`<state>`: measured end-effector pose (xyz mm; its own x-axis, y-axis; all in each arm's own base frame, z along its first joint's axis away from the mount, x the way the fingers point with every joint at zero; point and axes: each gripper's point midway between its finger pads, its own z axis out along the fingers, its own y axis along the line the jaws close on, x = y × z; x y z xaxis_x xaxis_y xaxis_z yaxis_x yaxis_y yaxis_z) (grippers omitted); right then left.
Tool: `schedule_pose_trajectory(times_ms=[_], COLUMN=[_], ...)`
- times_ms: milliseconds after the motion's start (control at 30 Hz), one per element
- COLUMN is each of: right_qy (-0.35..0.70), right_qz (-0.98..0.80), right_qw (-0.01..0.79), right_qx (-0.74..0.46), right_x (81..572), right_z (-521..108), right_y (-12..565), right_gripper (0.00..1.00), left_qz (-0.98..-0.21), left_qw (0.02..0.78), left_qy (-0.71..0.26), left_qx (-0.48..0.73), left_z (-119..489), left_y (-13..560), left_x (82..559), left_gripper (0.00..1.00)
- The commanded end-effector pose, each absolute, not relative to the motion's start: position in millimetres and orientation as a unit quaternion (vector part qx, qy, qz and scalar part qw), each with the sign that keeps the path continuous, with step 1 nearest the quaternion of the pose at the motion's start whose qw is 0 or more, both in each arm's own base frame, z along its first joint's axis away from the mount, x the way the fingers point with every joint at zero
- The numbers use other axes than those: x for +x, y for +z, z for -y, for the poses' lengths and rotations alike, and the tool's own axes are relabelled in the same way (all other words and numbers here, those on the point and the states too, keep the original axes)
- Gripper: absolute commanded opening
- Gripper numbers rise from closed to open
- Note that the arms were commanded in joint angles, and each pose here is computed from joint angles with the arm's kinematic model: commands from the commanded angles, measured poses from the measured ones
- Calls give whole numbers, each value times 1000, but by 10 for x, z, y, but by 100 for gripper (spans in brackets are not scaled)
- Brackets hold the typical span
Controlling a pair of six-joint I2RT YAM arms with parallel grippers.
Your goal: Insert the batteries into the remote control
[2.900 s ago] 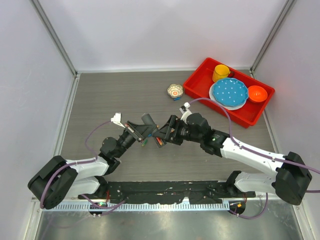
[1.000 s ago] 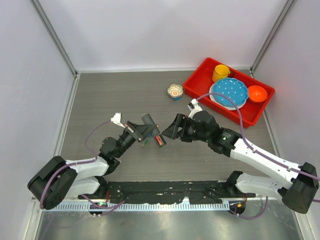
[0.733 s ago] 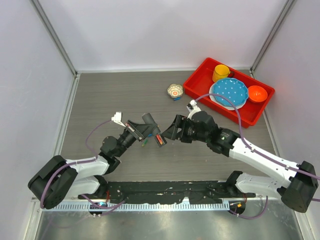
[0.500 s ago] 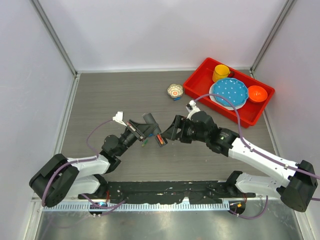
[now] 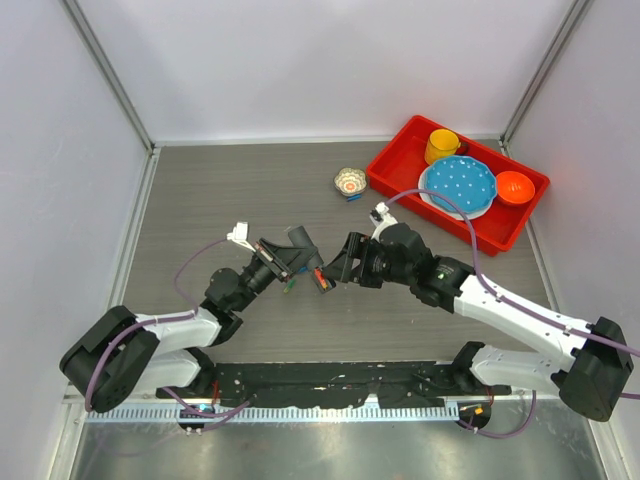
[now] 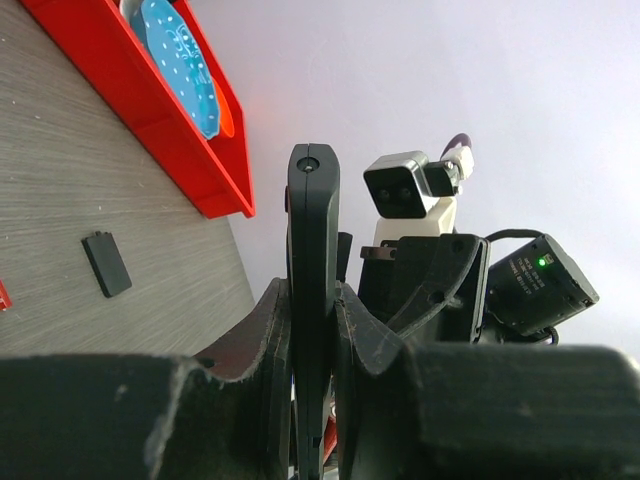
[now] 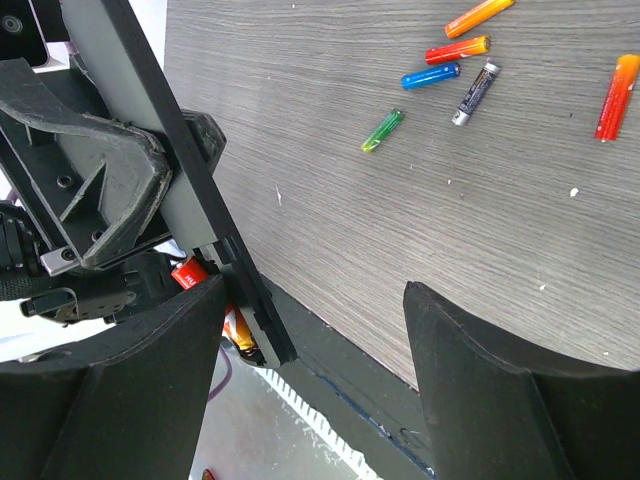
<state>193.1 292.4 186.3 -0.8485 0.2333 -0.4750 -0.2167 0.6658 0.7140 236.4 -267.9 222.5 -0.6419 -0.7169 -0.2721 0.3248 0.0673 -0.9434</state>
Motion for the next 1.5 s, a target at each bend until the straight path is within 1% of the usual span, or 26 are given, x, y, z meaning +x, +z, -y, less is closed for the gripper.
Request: schedule_pose_trajectory(times_ms=[0, 533, 800, 1033, 1100, 1467], right_qy=[418, 416, 446, 487, 497, 499], right_qz=[-863, -853, -832, -823, -817, -821], right_qw=[284, 315, 329, 291, 291, 275], right_qx=[-5, 4, 15, 23, 28, 47], right_x=[1954, 2021, 2033, 1993, 2013, 2034], right_z=[-2956, -2894, -2927, -3111, -3137, -3145], right_y=[1898, 2168, 2389, 2348, 2365, 2180], right_gripper=[77, 77, 77, 77, 77, 77], left_qz=[-586, -596, -598, -593, -589, -582], left_qw=[403, 403, 403, 402, 403, 406], left_qy=[-688, -679, -678, -684, -687, -691], left_qx=[-141, -144, -143, -140, -139, -137], left_z=[2721, 2691, 2694, 2731, 2741, 2744], left_y=[2515, 2412, 2381, 2413, 2449, 2509], left_x=[2355, 2336, 2337, 2334, 2332, 2327], left_gripper=[0, 0, 0, 0, 0, 0])
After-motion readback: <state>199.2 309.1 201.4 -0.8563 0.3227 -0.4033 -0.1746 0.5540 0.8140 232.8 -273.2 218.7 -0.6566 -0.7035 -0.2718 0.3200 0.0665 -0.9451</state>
